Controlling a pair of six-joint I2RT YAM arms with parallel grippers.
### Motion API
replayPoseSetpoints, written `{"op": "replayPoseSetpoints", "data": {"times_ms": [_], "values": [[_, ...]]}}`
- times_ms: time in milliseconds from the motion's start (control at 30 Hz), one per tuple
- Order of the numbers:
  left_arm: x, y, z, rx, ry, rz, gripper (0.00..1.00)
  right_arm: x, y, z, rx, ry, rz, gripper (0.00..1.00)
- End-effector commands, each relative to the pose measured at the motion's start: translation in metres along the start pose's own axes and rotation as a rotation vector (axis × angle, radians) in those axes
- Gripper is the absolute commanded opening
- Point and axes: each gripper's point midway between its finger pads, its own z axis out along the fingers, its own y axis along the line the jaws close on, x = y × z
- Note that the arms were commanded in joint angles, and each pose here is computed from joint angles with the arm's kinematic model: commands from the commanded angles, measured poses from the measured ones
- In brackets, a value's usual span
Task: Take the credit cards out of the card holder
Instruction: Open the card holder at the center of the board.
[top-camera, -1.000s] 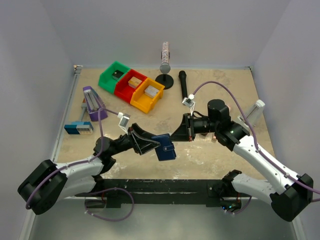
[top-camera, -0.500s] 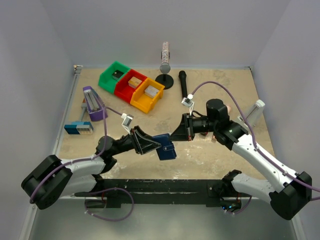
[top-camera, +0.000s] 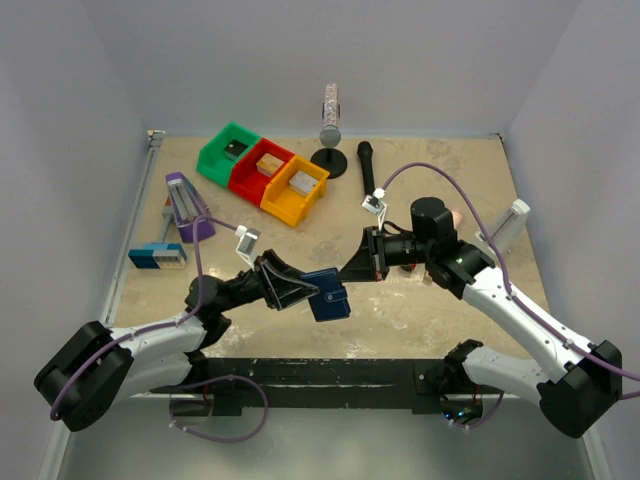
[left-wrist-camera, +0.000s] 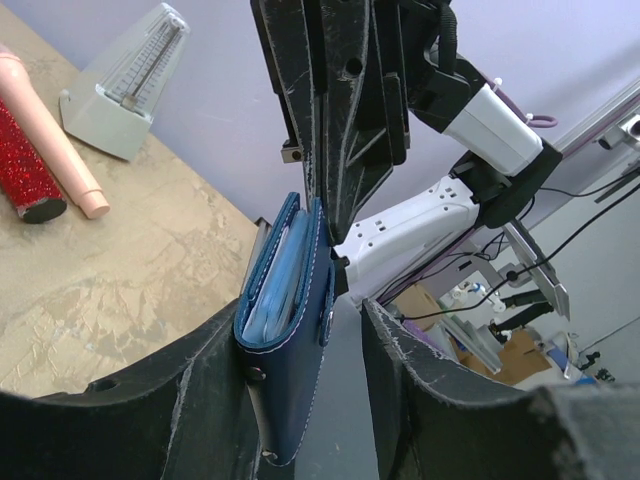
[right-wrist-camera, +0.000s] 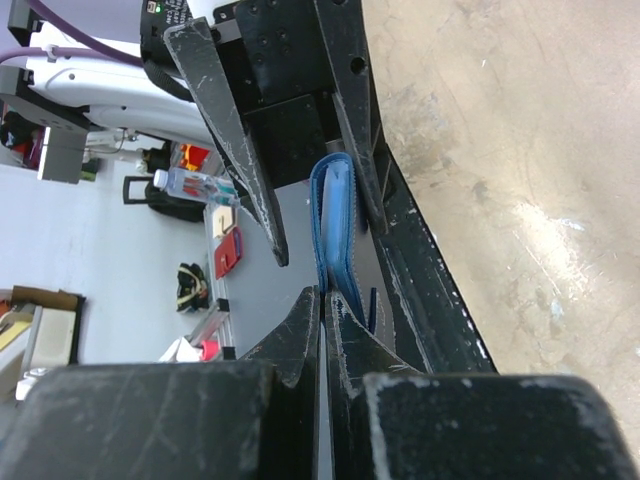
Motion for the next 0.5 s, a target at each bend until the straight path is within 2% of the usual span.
{"op": "replayPoseSetpoints", "data": {"times_ms": [0, 467], "values": [[-0.0159, -0.0338, -0.0016, 0.132, -0.066, 0.106, 0.50, -0.0132, 0.0114, -0.0017, -0.027, -0.025, -0.057, 0.00], [-0.0167, -0.0302, -0.0045, 0.111, -0.083, 0.104, 0.36, -0.0139, 0.0058, -0.0008, -0.018, -0.030, -0.049, 0.00]]}}
